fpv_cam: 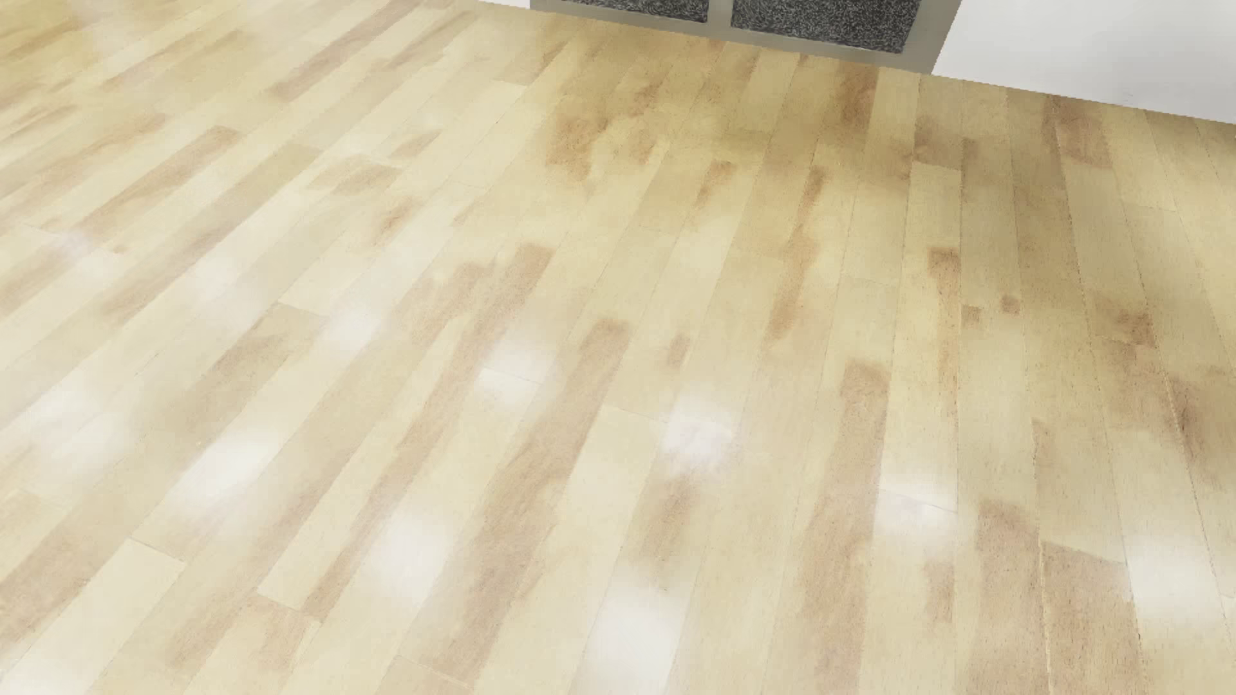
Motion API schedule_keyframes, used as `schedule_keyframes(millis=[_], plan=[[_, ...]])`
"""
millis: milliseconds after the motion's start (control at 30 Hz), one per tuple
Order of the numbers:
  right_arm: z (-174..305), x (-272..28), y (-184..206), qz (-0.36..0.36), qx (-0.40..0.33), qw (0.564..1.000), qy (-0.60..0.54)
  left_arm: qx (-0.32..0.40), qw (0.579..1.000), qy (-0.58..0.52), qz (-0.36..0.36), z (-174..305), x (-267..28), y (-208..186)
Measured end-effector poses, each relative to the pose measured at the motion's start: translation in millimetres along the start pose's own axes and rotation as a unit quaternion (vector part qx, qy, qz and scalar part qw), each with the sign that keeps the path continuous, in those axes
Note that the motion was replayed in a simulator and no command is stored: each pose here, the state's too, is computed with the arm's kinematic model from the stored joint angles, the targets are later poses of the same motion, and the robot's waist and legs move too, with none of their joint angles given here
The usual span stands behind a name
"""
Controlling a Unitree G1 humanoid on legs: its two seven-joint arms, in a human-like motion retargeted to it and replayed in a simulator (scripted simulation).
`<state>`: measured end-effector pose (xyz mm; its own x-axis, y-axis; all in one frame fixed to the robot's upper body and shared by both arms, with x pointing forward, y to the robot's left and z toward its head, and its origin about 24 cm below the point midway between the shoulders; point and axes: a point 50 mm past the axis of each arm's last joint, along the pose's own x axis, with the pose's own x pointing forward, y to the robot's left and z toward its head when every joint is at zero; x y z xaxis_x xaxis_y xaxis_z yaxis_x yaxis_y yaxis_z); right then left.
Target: Move towards the wood coffeetable
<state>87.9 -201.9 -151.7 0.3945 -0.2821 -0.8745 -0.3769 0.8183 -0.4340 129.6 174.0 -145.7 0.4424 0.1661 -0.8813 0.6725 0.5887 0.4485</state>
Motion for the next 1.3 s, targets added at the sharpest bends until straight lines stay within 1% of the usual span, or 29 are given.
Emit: schedule_keyframes(millis=[33,133,200,267,433,533,567,633,667,733,767,833,900,967,1000,1033,1067,1133,1167,1233,1267,1300], plan=[[3.4,0.3,-4.2,-0.010,0.006,1.000,-0.009,-0.017,1.000,-0.018,0.016,7.8,0.3,7.8],[14.4,0.8,-14.5,-0.033,0.013,0.999,-0.032,-0.012,0.996,-0.060,0.066,24.0,-1.6,26.9],[21.8,0.5,-18.8,-0.041,0.014,0.998,-0.049,-0.016,0.994,-0.071,0.076,27.5,-2.9,32.3],[26.5,-0.9,-20.4,-0.047,0.018,0.997,-0.064,-0.013,0.996,-0.062,0.068,22.8,-1.9,31.1],[30.1,-4.8,-17.7,-0.043,0.047,0.995,-0.076,0.017,1.000,0.015,0.013,-10.3,2.5,15.6],[29.2,-7.5,-18.5,-0.060,0.023,0.995,-0.082,0.014,0.999,0.033,0.007,-22.9,1.9,13.1],[31.5,-7.5,-17.1,-0.060,0.003,0.995,-0.085,0.006,0.999,0.035,0.011,-27.0,0.9,12.1],[38.8,-5.6,-13.6,-0.039,-0.058,0.992,-0.102,-0.012,0.999,0.036,0.016,-36.0,-2.9,8.1],[47.6,-5.0,-12.1,-0.023,-0.083,0.989,-0.118,-0.018,0.999,0.034,0.021,-37.3,-4.6,7.4],[65.6,-6.4,-15.8,-0.008,-0.099,0.983,-0.155,-0.032,0.998,0.027,0.046,-45.2,-9.2,13.7],[74.7,-7.9,-20.8,-0.015,-0.090,0.981,-0.173,-0.038,0.997,0.021,0.064,-47.6,-12.0,19.2],[83.1,-10.6,-34.8,-0.047,-0.038,0.979,-0.193,-0.044,0.993,0.006,0.113,-50.1,-18.5,37.9],[61.7,-11.9,-55.2,-0.100,0.031,0.980,-0.170,-0.033,0.986,-0.031,0.160,-38.9,-25.9,55.5],[14.1,-17.2,-68.1,-0.159,0.076,0.979,-0.105,-0.017,0.977,-0.091,0.192,-2.7,-27.4,69.2],[-11.8,-19.9,-66.5,-0.169,0.082,0.980,-0.062,-0.009,0.970,-0.125,0.206,15.7,-30.4,75.7],[-34.6,-21.8,-60.3,-0.159,0.076,0.984,-0.018,-0.003,0.962,-0.161,0.222,34.0,-34.9,83.1],[-52.8,-23.2,-50.6,-0.132,0.060,0.989,0.020,0.001,0.952,-0.195,0.237,51.6,-40.3,90.9],[-77.4,-26.1,-23.2,-0.056,0.038,0.995,0.080,0.008,0.935,-0.242,0.257,78.5,-48.7,105.0],[-86.5,-28.5,-9.4,-0.019,0.041,0.994,0.104,0.022,0.931,-0.258,0.259,89.4,-51.5,110.9],[-98.6,-35.8,12.3,0.042,0.051,0.990,0.128,0.074,0.919,-0.295,0.251,117.7,-58.8,122.9],[-100.8,-40.0,20.2,0.058,0.053,0.989,0.126,0.099,0.911,-0.314,0.248,133.2,-62.7,128.6],[-102.9,-44.4,26.0,0.057,0.058,0.989,0.125,0.110,0.907,-0.323,0.247,144.9,-63.6,132.3]])
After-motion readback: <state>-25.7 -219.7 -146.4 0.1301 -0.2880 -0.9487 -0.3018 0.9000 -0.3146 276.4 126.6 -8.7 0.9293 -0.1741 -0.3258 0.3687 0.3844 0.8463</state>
